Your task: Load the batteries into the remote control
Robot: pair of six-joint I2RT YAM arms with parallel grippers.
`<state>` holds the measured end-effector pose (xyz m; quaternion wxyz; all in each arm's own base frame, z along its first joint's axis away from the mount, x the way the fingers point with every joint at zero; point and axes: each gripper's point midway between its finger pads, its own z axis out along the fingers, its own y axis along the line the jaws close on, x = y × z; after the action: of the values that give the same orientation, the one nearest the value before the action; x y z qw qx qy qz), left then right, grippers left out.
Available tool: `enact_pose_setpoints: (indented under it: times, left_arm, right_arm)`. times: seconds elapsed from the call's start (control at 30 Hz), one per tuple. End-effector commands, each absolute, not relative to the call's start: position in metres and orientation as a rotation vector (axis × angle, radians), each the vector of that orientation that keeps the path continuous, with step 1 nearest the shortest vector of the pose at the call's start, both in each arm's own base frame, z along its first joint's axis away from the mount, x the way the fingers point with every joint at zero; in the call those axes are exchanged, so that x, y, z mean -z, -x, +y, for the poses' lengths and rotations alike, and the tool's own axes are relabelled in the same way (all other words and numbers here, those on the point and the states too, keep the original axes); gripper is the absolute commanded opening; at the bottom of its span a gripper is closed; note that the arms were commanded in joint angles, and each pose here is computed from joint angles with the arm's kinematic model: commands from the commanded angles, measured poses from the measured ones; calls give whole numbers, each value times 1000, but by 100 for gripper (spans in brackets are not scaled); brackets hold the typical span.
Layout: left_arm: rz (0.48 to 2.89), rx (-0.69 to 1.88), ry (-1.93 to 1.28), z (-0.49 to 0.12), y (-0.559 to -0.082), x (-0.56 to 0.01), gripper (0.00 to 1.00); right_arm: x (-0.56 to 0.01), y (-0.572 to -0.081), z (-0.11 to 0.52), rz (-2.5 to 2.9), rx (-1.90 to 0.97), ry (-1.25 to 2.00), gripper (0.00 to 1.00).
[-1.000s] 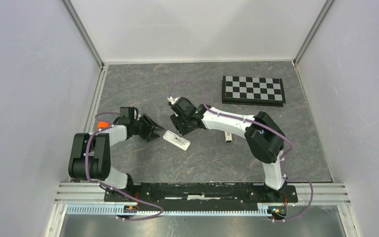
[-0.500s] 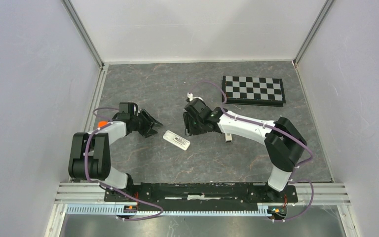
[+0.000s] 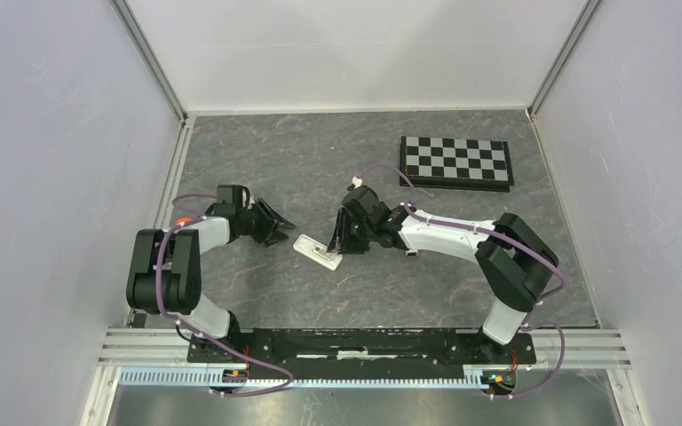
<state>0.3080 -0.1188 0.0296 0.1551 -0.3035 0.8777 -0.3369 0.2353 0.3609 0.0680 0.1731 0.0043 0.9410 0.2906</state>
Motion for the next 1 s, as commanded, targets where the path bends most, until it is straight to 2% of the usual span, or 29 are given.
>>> enact_pose_setpoints:
  times: [0.0, 0.37, 0.53, 0.73, 0.97]
  left_arm:
    - [2500, 1031, 881, -125, -308, -30, 47]
    - [2513, 1033, 896, -125, -303, -24, 48]
    - [2518, 1040, 898, -126, -302, -23, 48]
    - [2529, 1043, 906, -127, -298, -20, 48]
    - [2535, 1052, 912, -128, -296, -18, 48]
  right_arm:
    - [-71, -237, 378, 2658, -929, -62, 37]
    - [-60, -235, 375, 2699, -880, -44, 38]
    - [-56, -233, 379, 2709, -906, -34, 36]
    - [-54, -233, 382, 2710, -917, -31, 31]
    - [-52, -235, 385, 2711, -918, -30, 18]
